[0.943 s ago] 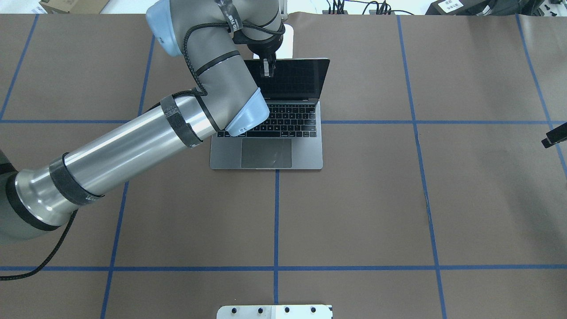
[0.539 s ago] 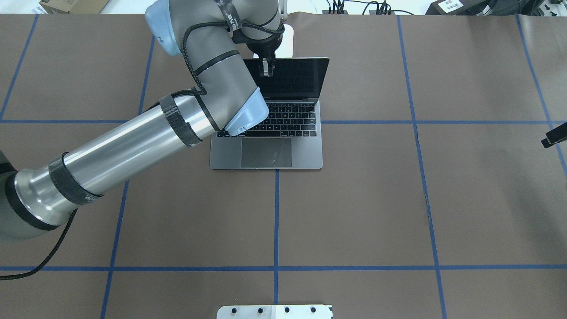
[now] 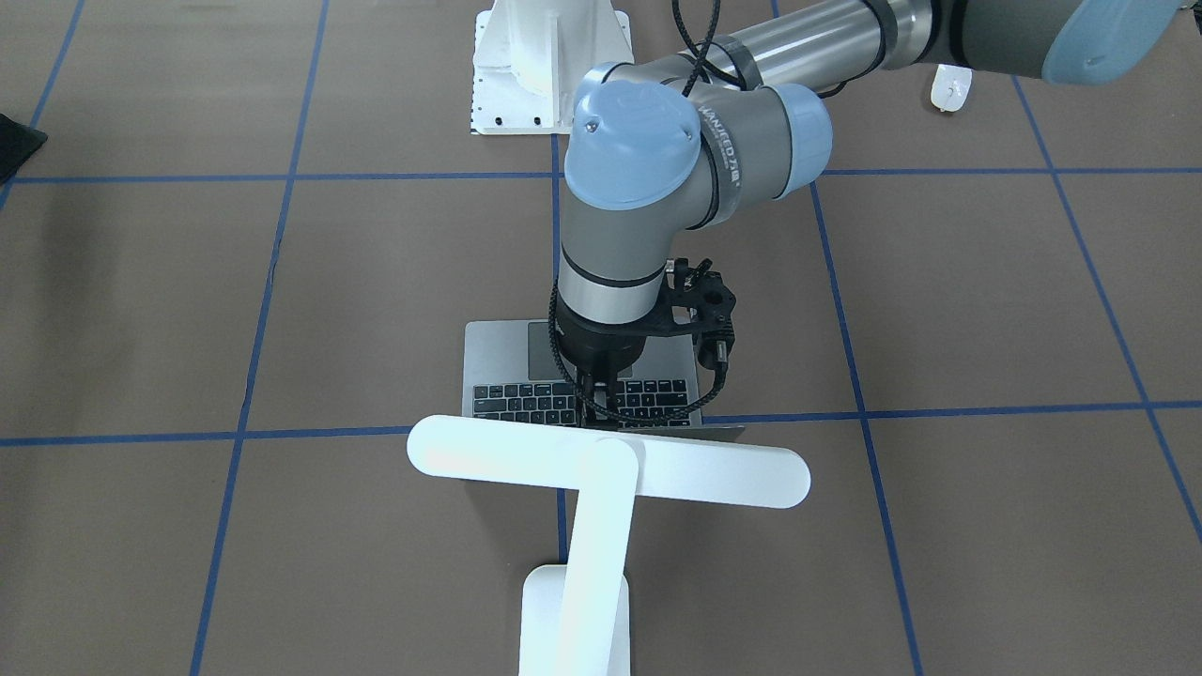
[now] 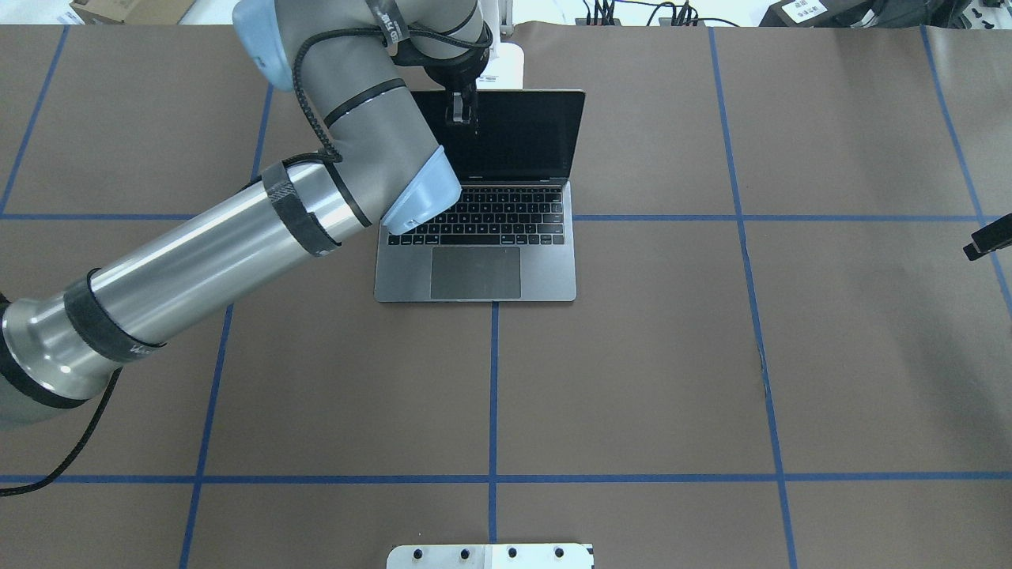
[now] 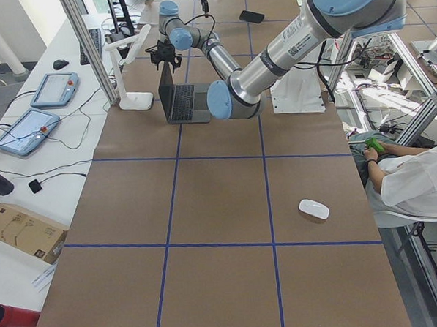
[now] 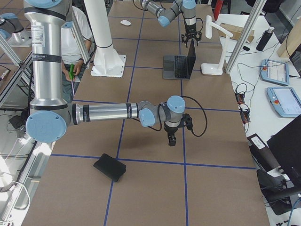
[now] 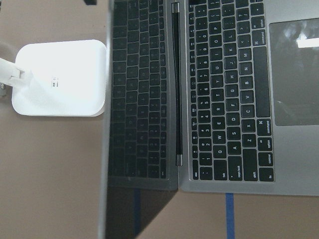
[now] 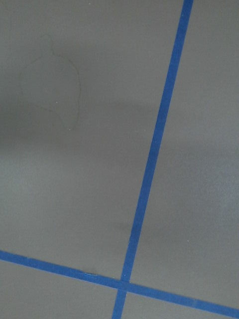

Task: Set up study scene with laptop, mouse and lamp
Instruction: 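Open the left gripper and withdraw the left arm from the laptop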

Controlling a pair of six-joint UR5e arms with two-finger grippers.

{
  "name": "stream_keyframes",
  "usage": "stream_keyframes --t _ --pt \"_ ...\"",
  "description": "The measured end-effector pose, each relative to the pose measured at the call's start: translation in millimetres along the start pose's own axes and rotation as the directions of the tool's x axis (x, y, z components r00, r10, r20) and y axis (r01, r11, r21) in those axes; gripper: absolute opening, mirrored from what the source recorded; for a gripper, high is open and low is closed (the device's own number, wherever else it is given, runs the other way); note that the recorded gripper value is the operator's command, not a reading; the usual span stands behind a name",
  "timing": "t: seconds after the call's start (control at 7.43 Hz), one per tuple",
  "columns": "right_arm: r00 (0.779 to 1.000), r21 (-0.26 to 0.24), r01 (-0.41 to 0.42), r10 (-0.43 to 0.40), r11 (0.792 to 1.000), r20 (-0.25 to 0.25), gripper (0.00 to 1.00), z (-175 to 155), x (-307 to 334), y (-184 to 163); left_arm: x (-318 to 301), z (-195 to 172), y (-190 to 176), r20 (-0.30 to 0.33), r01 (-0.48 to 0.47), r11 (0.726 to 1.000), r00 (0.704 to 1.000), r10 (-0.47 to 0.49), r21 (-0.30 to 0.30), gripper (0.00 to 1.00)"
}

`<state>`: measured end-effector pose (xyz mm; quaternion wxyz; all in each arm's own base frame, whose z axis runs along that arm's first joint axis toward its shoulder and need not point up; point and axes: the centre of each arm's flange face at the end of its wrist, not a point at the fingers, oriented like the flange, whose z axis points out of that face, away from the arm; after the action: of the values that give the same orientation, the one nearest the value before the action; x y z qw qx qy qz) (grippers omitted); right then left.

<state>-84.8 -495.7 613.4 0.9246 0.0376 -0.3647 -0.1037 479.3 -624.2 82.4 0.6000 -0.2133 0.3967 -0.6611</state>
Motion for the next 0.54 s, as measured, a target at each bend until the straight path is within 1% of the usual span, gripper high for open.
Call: stream_keyframes --t 0.13,0.27,0.4,0.54 --pt "1.0 0.002 0.002 -0.002 1.0 0.001 1.0 -1.0 -1.2 -1.5 -7.9 -12.1 -26.0 -0.008 -0.007 1.0 1.0 0.007 -0.018 0.82" --pt "1.0 0.005 0.003 -0.003 1.0 0.003 1.0 -2.4 -2.8 -3.0 -19.9 -26.1 -60.6 -0.004 -0.032 0.999 0.999 0.032 -0.039 0.82" --pt "1.0 0.009 0.002 -0.002 1.0 0.006 1.0 -4.3 -5.0 -4.3 -33.7 -42.0 -102.2 0.001 -0.081 0.995 0.997 0.082 -0.052 0.93" --pt "1.0 0.012 0.002 -0.003 1.0 0.009 1.0 -6.0 -6.9 -5.0 -49.1 -56.6 -146.8 0.001 -0.157 0.986 0.988 0.157 -0.056 0.96"
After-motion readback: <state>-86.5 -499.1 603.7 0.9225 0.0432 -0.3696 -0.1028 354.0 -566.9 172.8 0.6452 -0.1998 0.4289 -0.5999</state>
